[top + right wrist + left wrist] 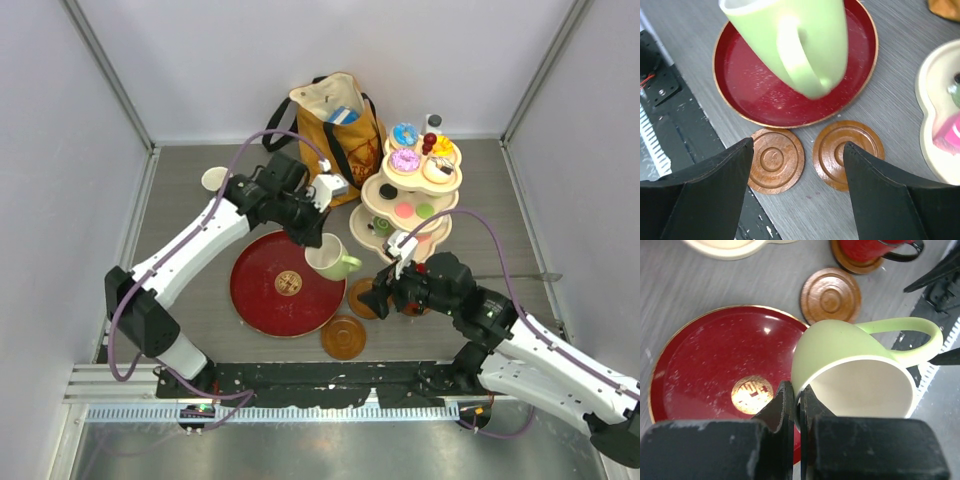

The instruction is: Serve the afternoon tea

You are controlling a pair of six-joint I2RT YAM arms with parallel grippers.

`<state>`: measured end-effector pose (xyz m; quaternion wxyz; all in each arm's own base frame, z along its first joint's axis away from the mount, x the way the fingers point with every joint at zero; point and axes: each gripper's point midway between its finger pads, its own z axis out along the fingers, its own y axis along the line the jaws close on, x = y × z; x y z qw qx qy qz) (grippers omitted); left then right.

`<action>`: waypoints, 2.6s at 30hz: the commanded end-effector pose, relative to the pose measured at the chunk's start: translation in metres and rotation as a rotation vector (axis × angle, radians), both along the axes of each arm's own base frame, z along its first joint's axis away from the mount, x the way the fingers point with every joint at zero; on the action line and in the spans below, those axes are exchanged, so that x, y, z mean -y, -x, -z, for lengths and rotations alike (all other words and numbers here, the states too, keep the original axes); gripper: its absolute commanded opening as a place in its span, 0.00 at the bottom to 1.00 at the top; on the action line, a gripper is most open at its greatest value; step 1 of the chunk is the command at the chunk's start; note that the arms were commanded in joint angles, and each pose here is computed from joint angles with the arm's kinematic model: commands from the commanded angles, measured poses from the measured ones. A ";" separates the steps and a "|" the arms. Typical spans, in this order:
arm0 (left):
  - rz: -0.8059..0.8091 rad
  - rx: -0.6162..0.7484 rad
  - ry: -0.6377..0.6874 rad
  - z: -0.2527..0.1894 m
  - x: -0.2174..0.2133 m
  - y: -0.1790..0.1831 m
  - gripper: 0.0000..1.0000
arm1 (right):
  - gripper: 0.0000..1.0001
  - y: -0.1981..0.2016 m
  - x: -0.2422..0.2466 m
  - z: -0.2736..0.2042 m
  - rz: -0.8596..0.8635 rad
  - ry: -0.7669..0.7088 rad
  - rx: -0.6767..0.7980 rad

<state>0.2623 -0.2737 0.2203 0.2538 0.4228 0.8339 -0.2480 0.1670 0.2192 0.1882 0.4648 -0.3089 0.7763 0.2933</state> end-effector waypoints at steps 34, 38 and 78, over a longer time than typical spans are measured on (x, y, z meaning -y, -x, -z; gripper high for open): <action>0.217 0.084 -0.018 -0.018 0.065 0.046 0.12 | 0.06 -0.021 -0.014 -0.007 0.045 0.152 0.055; 0.178 0.122 -0.022 -0.020 0.061 0.040 0.52 | 0.06 -0.022 -0.003 -0.011 0.149 0.082 0.034; -1.352 0.029 0.281 -0.018 -0.159 -0.014 1.00 | 0.45 -0.017 0.017 0.059 0.367 -0.059 -0.108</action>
